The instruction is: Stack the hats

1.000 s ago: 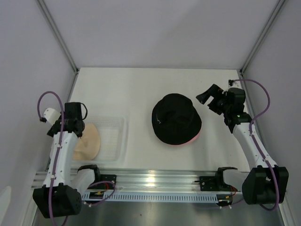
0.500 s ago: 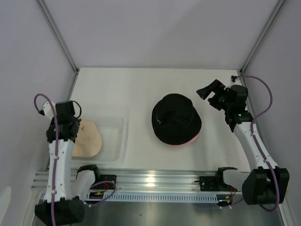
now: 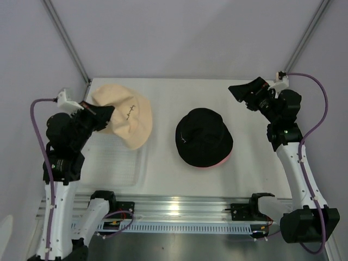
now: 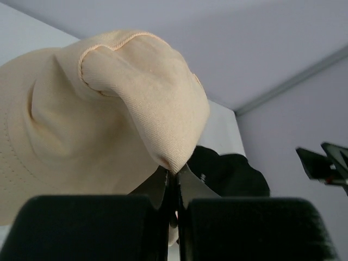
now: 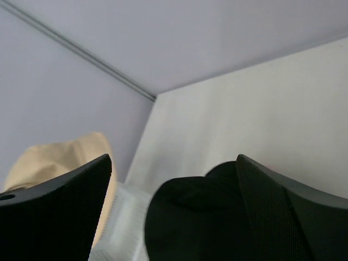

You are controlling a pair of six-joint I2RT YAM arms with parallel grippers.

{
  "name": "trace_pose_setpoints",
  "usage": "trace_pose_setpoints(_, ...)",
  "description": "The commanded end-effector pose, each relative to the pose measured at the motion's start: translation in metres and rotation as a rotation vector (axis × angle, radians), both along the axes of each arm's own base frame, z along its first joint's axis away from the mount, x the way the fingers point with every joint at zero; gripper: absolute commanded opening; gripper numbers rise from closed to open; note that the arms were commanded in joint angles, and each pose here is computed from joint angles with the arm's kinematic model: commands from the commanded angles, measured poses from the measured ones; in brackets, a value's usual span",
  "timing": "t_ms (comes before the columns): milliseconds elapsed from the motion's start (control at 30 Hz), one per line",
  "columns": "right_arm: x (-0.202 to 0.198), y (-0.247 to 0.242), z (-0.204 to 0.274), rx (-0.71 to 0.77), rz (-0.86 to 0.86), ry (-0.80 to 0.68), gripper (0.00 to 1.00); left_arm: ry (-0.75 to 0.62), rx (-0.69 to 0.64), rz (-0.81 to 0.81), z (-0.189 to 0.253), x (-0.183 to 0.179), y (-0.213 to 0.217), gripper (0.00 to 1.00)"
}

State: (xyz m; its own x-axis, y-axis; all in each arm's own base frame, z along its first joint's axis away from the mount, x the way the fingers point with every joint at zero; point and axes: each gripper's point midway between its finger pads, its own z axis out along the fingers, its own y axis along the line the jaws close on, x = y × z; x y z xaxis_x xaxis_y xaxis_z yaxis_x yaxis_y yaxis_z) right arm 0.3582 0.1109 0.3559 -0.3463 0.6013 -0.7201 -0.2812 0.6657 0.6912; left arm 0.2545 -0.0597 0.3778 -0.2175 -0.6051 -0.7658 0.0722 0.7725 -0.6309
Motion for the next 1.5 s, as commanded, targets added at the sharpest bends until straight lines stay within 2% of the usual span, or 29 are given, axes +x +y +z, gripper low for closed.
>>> trace_pose_setpoints(0, -0.028, 0.02, 0.06, 0.141, 0.13, -0.137, 0.99, -0.15, -0.061, -0.235, 0.053, 0.015, -0.054, 0.01)
trace_pose_setpoints(67, -0.043, 0.031, 0.078, 0.241, 0.2, -0.186, 1.0, -0.208, -0.073, -0.322, 0.073, 0.017, -0.078, 0.01)
trace_pose_setpoints(100, -0.045, 0.034, 0.07, 0.259, 0.212, -0.172, 1.0, -0.185, -0.082, -0.368, 0.068, 0.027, -0.09, 0.01)
trace_pose_setpoints(133, -0.048, 0.037, 0.072, 0.264, 0.222, -0.18, 1.0, -0.233, -0.106, -0.413, 0.088, 0.024, -0.099, 0.01)
trace_pose_setpoints(233, -0.05, 0.047, 0.062, 0.251, 0.229, -0.136, 0.99, -0.214, -0.161, -0.573, 0.094, 0.026, -0.133, 0.01)
trace_pose_setpoints(433, -0.047, 0.058, 0.043, 0.249, 0.227, -0.088, 0.99, -0.205, -0.189, -0.774, 0.096, 0.019, -0.187, 0.01)
trace_pose_setpoints(633, -0.041, 0.067, 0.019, 0.264, 0.231, -0.038, 1.0, -0.204, -0.222, -0.868, 0.096, 0.012, -0.215, 0.01)
trace_pose_setpoints(700, -0.043, 0.07, 0.015, 0.28, 0.253, -0.028, 0.95, -0.195, -0.215, -0.873, 0.092, 0.014, -0.22, 0.01)
trace_pose_setpoints(833, -0.048, 0.069, 0.023, 0.299, 0.253, -0.055, 0.8, -0.166, -0.228, -0.913, 0.082, 0.012, -0.231, 0.01)
trace_pose_setpoints(867, -0.048, 0.068, 0.023, 0.302, 0.249, -0.055, 0.72, -0.159, -0.232, -0.921, 0.081, 0.012, -0.233, 0.01)
trace_pose_setpoints(933, -0.05, 0.067, 0.022, 0.315, 0.243, -0.053, 0.64, -0.137, -0.229, -0.925, 0.073, 0.015, -0.237, 0.01)
trace_pose_setpoints(1033, -0.051, 0.066, 0.019, 0.314, 0.233, -0.043, 0.26, -0.108, -0.207, -0.93, 0.059, 0.02, -0.241, 0.01)
trace_pose_setpoints(1067, -0.051, 0.064, 0.021, 0.307, 0.224, -0.052, 0.07, -0.074, -0.194, -0.926, 0.05, 0.022, -0.241, 0.01)
trace_pose_setpoints(1100, -0.052, 0.063, 0.018, 0.299, 0.216, -0.037, 0.0, -0.063, -0.166, -0.918, 0.043, 0.023, -0.24, 0.01)
trace_pose_setpoints(1200, -0.055, 0.059, 0.014, 0.265, 0.194, -0.04, 0.0, 0.034, -0.068, -0.861, 0.014, 0.027, -0.23, 0.03)
trace_pose_setpoints(1300, -0.061, 0.054, 0.004, 0.237, 0.168, -0.03, 0.0, 0.085, 0.037, -0.764, -0.007, 0.026, -0.209, 0.09)
trace_pose_setpoints(1333, -0.063, 0.054, 0.001, 0.232, 0.17, -0.031, 0.0, 0.065, 0.058, -0.721, -0.003, 0.023, -0.2, 0.14)
trace_pose_setpoints(1367, -0.065, 0.055, -0.011, 0.228, 0.177, -0.011, 0.0, 0.092, 0.09, -0.707, -0.02, 0.023, -0.196, 0.24)
trace_pose_setpoints(1400, -0.069, 0.054, -0.014, 0.227, 0.181, -0.014, 0.0, 0.108, 0.108, -0.691, -0.028, 0.021, -0.191, 0.29)
trace_pose_setpoints(1467, -0.071, 0.053, -0.039, 0.213, 0.171, 0.028, 0.0, 0.124, 0.143, -0.662, -0.04, 0.021, -0.186, 0.35)
